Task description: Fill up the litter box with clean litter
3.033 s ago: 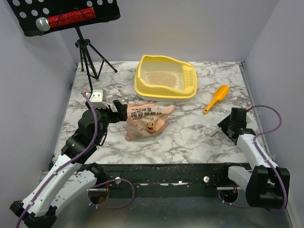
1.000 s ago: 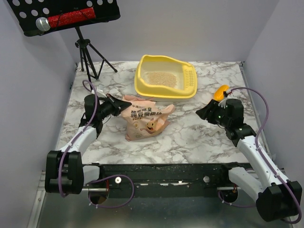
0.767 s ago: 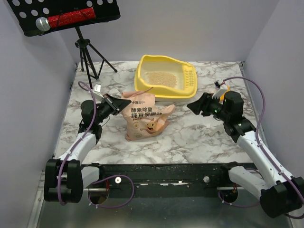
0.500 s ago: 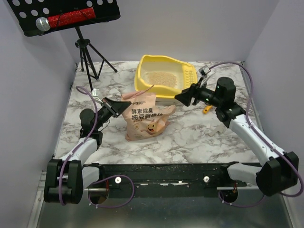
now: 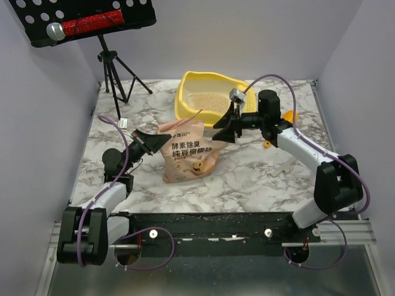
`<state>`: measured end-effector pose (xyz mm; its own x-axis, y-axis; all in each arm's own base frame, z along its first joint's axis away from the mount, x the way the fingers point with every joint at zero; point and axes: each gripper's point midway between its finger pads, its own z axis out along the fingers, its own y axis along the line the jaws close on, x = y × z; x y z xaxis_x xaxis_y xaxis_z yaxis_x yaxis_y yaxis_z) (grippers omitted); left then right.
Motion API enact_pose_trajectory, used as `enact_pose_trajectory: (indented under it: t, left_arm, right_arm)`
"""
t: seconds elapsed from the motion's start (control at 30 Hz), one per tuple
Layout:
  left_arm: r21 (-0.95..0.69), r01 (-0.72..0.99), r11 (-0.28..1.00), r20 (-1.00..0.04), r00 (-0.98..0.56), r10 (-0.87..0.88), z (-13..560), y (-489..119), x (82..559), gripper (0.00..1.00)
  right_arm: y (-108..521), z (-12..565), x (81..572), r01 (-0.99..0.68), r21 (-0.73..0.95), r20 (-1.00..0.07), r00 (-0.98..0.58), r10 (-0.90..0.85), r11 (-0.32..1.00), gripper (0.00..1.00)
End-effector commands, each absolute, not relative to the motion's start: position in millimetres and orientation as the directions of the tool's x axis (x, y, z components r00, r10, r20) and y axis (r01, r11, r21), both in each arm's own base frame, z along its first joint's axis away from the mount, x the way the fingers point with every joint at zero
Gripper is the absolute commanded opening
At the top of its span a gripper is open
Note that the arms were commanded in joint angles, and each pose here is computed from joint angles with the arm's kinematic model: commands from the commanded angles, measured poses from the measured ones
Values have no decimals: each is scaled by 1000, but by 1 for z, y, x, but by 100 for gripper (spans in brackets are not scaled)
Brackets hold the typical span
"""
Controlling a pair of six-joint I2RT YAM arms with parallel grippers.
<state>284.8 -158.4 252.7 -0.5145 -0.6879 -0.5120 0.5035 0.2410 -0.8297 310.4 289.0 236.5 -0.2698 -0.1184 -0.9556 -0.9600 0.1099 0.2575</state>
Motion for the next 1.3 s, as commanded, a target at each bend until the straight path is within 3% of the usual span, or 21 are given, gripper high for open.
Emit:
enact_pose_trajectory:
  t: [0.0,0.43,0.83,1.1,1.27]
  left_arm:
    - [-705,676,216,-587,-385,-713,306,-155,271,0]
    - [-696,684,216,-597,-386,-703,307,-156,268,0]
    - [-687,695,211,-603,-384,-699,310,-157,264,0]
    - [-682,697,221,-611,-379,-695,310,-157,263,0]
    - [-678,704,211,-610,-379,-696,312,-157,261,0]
  right_arm:
    - [310,250,298,-987,156,-984,-152,-93,-38,72]
    - [356,237,312,-975,197,-979,-190,-72,-100,72]
    - [355,218,320,-978,208,-974,-205,-91,-27,73]
    - [345,200,336,-979,163,-977,-178,-119,124,73]
    - [346,202,328,-982,169,-977,-179,-114,85,74]
